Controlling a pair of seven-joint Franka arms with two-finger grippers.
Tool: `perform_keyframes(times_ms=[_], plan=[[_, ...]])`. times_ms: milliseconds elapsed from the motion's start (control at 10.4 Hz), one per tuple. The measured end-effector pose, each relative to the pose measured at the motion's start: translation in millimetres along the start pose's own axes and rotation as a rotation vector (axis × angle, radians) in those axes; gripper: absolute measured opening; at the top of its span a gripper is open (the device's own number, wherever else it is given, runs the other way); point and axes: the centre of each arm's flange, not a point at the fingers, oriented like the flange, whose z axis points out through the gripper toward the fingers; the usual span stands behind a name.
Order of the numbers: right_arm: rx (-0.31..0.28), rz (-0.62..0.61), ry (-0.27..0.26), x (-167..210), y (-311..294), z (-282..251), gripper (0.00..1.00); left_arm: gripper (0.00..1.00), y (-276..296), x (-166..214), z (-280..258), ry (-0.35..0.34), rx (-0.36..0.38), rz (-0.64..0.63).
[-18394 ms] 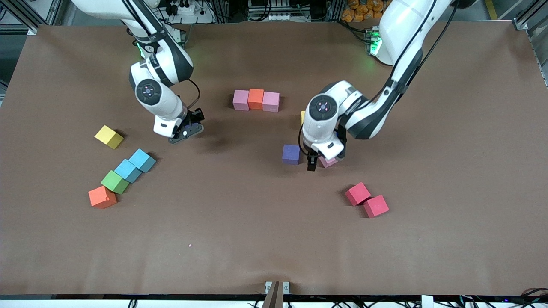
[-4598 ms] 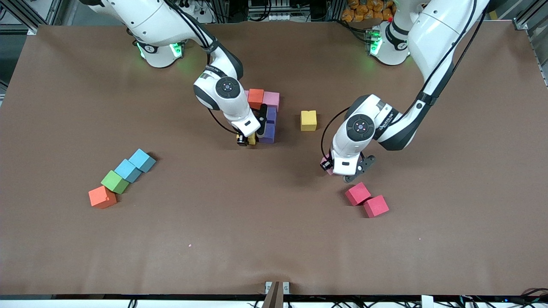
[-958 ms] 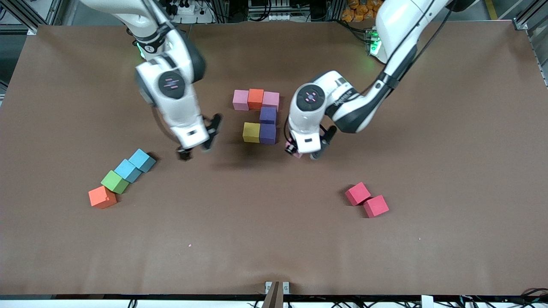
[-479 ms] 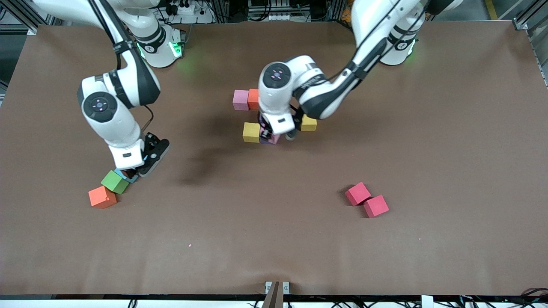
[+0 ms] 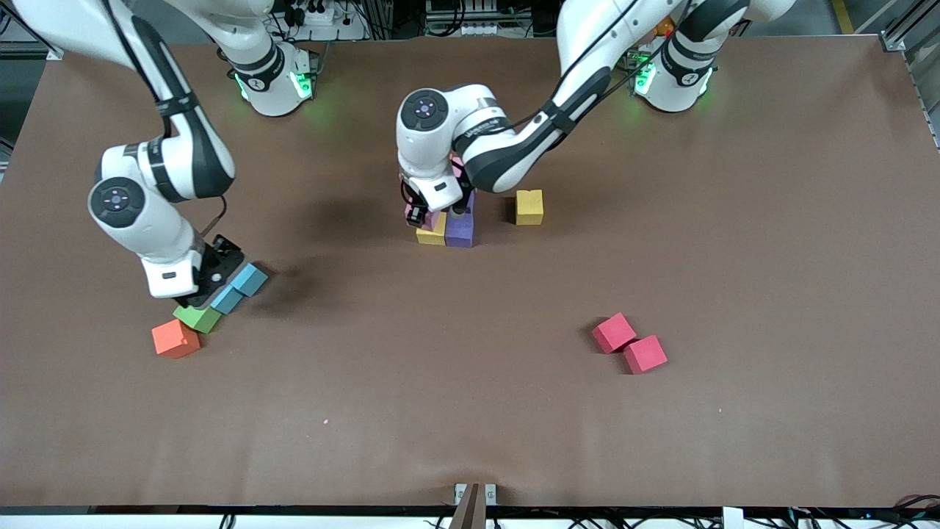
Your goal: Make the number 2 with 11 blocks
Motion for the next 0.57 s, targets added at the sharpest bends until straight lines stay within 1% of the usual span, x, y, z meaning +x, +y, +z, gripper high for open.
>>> perform_keyframes(times_ms=[96, 192, 383, 575], plan=[[0.001, -0.059, 0.006, -5.4, 0.2, 5.9, 1.00, 0.56, -1.6, -7.3, 6.1, 0.002, -0.006, -0.019], [-0.008, -0.151, 0.014, -4.2, 0.8, 5.3, 1.00, 0.56, -1.2, -12.5, 12.0, -0.002, -0.008, -0.037], [-0.033, -0.444, 0.028, 0.2, 2.4, 1.2, 1.00, 0.56, 2.5, -17.5, 16.8, -0.013, -0.010, -0.061], [-0.037, -0.714, 0.025, -1.7, 4.6, 1.9, 1.00, 0.56, 3.9, -24.3, 10.8, -0.036, -0.026, -0.076]])
